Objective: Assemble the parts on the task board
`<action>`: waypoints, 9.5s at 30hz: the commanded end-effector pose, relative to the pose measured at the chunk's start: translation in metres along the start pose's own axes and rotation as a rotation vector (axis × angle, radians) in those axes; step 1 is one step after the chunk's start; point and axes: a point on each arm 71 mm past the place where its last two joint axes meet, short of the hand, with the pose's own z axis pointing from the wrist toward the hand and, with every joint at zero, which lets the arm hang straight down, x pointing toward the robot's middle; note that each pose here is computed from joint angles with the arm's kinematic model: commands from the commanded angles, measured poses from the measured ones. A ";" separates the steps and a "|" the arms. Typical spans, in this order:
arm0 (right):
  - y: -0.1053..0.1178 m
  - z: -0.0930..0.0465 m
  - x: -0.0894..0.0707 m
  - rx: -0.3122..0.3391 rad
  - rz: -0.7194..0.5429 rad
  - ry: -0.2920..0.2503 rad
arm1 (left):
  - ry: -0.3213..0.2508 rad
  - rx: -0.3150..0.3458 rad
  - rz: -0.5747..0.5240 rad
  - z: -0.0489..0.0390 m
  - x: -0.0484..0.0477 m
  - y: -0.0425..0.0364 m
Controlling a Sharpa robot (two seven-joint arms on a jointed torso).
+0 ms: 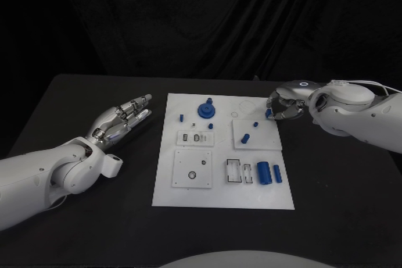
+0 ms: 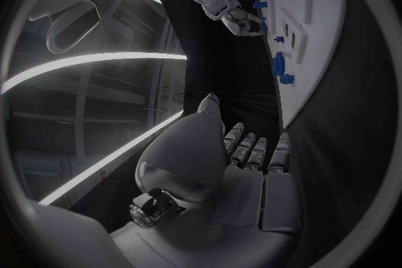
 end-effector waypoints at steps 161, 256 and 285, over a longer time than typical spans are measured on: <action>0.113 -0.027 -0.063 -0.302 0.085 -0.392 | -0.062 0.120 0.309 0.0237 0.0109 -0.0510; 0.034 -0.023 -0.034 -0.009 0.078 -0.303 | 0.350 -0.648 1.115 0.1299 0.1084 -0.0203; 0.034 -0.021 -0.032 0.000 0.075 -0.289 | 0.391 -0.607 1.098 0.1351 0.1228 -0.0131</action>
